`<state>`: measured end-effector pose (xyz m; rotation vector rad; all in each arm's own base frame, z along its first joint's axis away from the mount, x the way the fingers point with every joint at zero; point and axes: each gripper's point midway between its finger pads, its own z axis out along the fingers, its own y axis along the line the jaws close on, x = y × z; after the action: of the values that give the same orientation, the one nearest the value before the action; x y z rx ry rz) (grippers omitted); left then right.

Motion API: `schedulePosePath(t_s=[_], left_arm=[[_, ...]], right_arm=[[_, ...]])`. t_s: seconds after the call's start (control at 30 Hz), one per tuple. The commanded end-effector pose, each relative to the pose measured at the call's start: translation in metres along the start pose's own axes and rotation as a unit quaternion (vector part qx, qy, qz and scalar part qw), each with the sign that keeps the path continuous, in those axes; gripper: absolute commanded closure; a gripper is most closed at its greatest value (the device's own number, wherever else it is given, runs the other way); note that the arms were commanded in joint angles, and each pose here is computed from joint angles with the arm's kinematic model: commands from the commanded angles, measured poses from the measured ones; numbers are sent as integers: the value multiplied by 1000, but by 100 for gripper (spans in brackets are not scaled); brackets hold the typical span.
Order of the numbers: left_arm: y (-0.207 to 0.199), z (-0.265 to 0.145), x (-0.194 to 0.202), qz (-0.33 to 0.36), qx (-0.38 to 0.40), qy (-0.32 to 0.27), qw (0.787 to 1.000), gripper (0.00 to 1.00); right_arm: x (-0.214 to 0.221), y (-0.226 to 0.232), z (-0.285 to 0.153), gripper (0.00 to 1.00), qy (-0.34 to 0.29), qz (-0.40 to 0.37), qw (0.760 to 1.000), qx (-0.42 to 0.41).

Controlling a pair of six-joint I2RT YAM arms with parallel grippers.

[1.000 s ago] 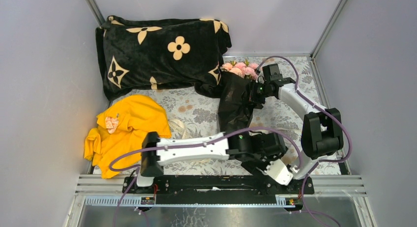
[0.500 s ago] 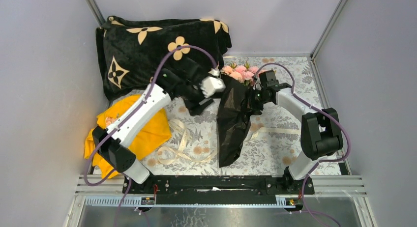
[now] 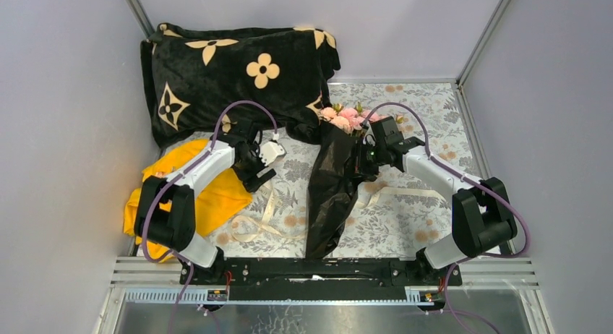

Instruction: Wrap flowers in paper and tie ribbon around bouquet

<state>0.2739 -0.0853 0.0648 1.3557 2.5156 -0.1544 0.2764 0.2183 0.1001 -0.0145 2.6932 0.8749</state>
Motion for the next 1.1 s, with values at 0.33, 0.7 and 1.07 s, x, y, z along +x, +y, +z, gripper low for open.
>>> schedulePosePath(t_s=[0.33,0.7,1.07], left_arm=[[56,60,-19,9,-72,9,997,43],[-17,-86,-148,22,27,-265,964,100],[-184,-90,-235,37,275,-278,920,100]], right_arm=[[38,4,9,100,4,22,999,-31],[61,-23,37,100,29,39,999,-18],[58,-32,43,100,16,55,998,0]])
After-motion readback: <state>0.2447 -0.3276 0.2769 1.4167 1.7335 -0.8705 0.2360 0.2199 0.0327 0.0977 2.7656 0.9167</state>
